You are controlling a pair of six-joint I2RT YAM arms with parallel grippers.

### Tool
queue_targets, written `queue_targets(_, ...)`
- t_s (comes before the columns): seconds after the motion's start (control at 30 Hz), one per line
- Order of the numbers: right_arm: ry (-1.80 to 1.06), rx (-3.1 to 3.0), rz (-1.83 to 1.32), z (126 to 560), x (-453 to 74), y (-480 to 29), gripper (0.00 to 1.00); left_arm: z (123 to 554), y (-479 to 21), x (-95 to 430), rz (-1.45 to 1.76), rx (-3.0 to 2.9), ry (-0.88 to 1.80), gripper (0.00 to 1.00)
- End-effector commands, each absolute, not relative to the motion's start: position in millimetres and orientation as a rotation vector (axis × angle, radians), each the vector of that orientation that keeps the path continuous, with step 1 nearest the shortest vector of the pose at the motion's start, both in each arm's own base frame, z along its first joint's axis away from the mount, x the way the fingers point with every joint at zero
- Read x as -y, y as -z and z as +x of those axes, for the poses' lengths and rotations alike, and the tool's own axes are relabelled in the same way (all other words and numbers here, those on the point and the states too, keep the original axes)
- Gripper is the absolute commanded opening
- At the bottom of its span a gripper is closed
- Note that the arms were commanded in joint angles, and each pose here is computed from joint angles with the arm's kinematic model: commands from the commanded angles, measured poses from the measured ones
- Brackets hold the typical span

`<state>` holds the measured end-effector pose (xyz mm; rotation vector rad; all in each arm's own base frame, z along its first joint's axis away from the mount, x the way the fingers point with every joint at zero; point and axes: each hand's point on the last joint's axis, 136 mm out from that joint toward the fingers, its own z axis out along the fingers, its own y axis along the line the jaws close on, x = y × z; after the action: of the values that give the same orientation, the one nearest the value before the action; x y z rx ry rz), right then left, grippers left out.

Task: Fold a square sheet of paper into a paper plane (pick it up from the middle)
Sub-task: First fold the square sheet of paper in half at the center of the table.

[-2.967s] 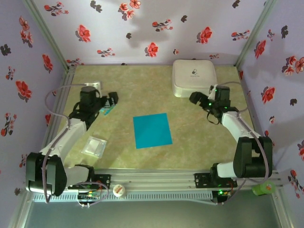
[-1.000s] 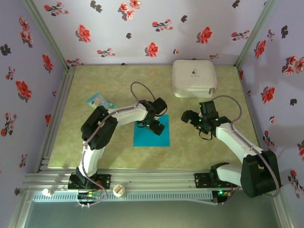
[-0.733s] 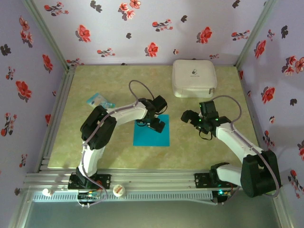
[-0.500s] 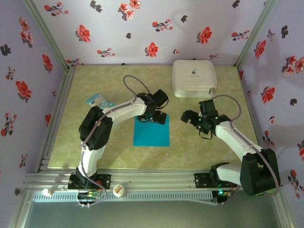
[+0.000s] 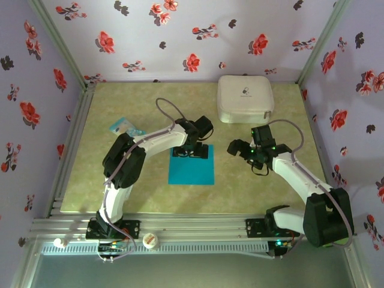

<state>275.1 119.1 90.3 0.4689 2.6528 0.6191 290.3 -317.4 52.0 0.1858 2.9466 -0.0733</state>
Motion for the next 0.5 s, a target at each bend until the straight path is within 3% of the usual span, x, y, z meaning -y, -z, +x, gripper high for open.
queue_targets(0.0, -0.677, -2.665, 0.408, 277, -130, -98, 0.99, 282, -38, 322, 0.14, -2.999, 0.096, 0.95)
queue_targets(0.47, -0.687, -2.696, 0.405, 277, -133, -88, 0.99, 278, -14, 315, 0.179, -3.027, 0.0, 0.94)
